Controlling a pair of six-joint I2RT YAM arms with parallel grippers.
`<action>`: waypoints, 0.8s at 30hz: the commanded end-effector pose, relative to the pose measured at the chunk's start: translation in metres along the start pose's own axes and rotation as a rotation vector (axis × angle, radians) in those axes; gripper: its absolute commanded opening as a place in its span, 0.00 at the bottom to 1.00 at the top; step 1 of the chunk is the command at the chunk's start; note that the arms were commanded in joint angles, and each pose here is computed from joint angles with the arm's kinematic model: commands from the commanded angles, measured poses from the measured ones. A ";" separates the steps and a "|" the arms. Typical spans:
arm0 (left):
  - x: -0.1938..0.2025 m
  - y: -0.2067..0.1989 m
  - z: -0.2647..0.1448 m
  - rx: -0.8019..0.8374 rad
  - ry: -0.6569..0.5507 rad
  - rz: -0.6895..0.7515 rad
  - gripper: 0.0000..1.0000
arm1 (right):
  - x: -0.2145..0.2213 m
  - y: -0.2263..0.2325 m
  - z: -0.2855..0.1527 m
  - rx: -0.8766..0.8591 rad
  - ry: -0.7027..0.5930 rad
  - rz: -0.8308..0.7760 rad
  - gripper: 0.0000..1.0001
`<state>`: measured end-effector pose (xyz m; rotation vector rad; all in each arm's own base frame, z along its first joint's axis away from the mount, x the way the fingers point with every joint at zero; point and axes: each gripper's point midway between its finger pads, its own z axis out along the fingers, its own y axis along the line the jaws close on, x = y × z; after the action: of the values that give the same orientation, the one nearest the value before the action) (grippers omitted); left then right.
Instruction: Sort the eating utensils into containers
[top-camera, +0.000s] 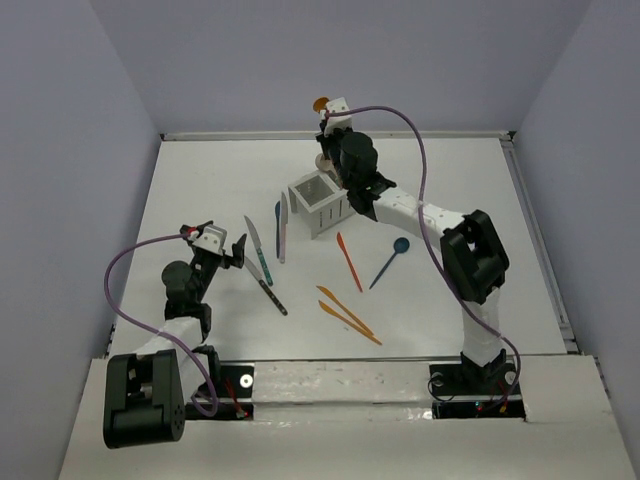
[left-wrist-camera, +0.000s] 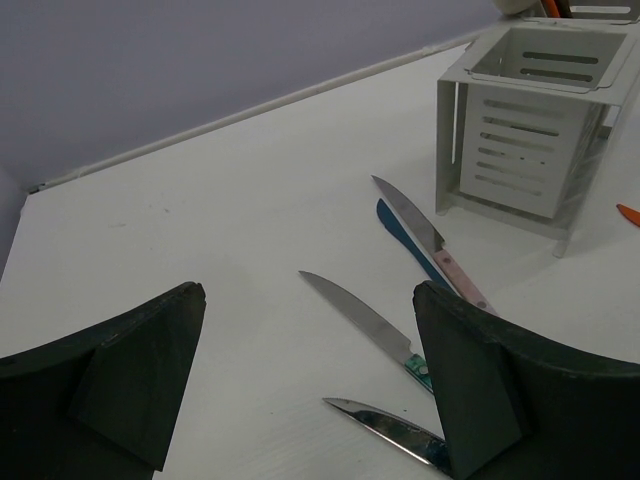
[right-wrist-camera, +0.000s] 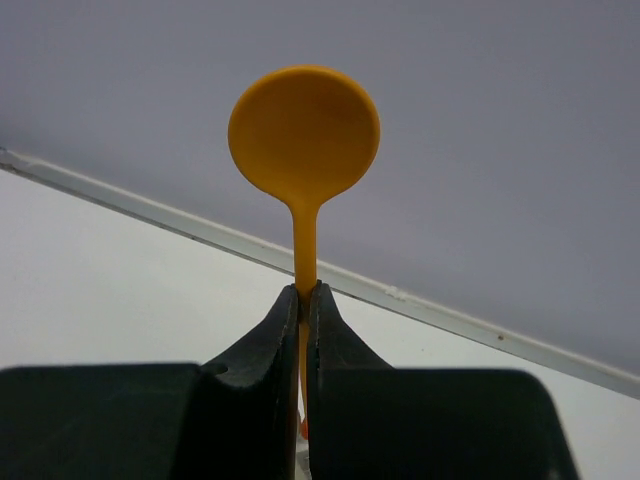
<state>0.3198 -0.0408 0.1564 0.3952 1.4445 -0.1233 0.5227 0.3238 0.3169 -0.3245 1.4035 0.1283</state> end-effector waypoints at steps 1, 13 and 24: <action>-0.023 0.002 0.002 -0.002 -0.086 0.058 0.98 | -0.024 -0.035 0.023 0.150 -0.125 -0.027 0.00; -0.022 0.002 0.002 0.001 -0.083 0.058 0.98 | 0.073 -0.026 -0.008 0.114 0.036 0.056 0.00; -0.022 0.002 0.002 0.001 -0.083 0.058 0.99 | 0.097 -0.018 -0.028 0.062 0.101 0.105 0.00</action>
<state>0.3197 -0.0409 0.1564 0.3975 1.4439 -0.1226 0.5244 0.2870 0.1676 -0.2914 1.6324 0.0601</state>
